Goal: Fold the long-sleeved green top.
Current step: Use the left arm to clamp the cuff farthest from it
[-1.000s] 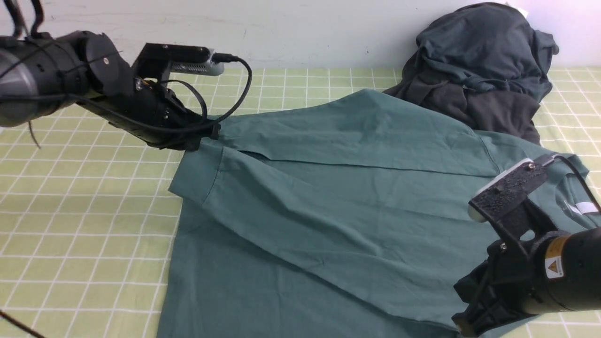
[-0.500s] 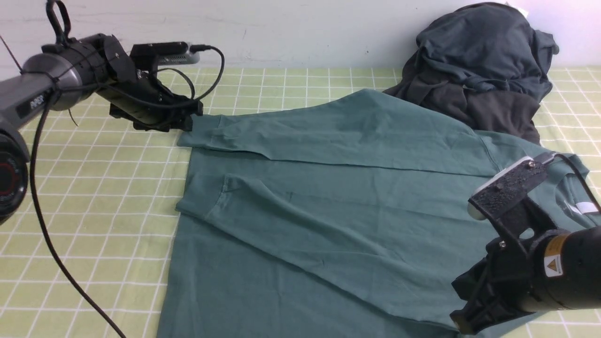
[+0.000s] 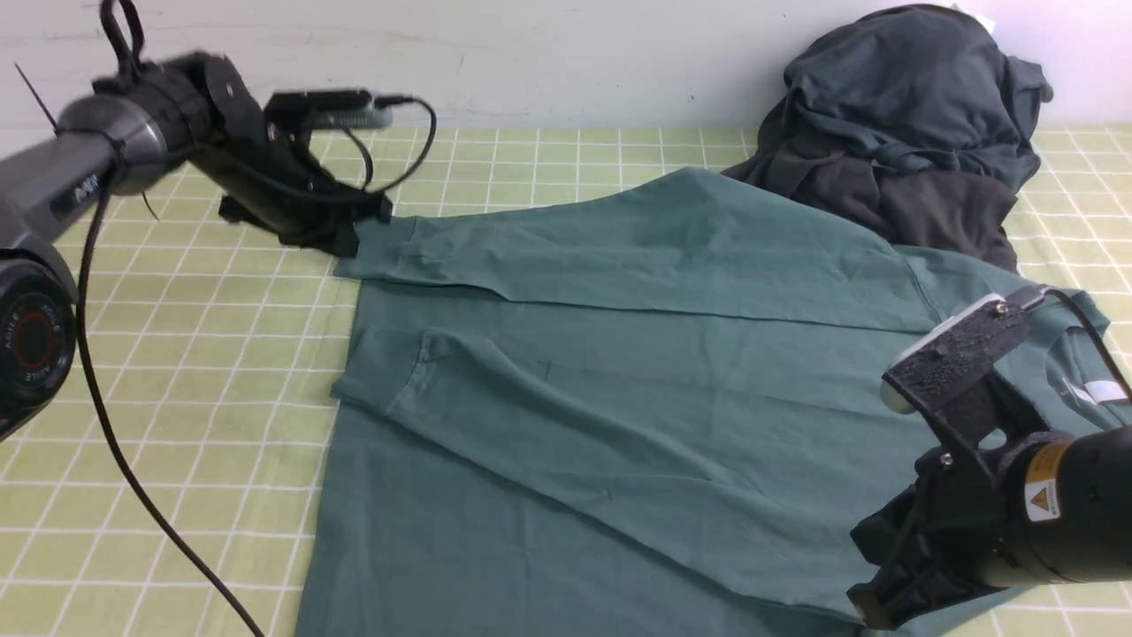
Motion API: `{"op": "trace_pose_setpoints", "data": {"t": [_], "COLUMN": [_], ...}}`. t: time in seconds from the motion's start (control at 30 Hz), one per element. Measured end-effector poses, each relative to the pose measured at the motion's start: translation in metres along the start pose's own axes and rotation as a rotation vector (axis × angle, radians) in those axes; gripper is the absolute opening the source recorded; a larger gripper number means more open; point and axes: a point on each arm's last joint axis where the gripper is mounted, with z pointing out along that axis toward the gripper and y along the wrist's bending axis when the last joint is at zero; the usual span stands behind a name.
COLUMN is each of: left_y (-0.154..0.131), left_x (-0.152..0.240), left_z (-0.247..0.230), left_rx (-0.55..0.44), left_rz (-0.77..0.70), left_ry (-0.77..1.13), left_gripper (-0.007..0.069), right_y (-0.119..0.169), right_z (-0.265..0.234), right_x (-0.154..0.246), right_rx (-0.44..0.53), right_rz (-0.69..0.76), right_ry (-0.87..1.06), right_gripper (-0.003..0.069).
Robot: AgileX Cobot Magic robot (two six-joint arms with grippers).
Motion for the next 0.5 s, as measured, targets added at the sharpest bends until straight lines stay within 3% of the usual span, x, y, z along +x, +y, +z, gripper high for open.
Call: {"op": "trace_pose_setpoints", "data": {"t": [0.17, 0.37, 0.5], "left_y": [-0.01, -0.002, 0.01], "left_x": [-0.015, -0.008, 0.003], "left_z": [-0.031, -0.005, 0.032], "left_rx": [0.017, -0.007, -0.047], "left_rz": [0.02, 0.022, 0.031], "left_ry": [-0.043, -0.023, -0.008], "left_gripper": [-0.0003, 0.0024, 0.0158], "right_y": [0.0, 0.0, 0.0], "right_z": [0.0, 0.0, 0.0], "right_x": [0.0, 0.0, 0.0], "right_rx": [0.0, 0.0, 0.0], "right_rz": [0.0, 0.0, 0.0], "right_ry": [0.0, 0.0, 0.0], "right_gripper": [-0.0013, -0.0013, -0.0013]}}
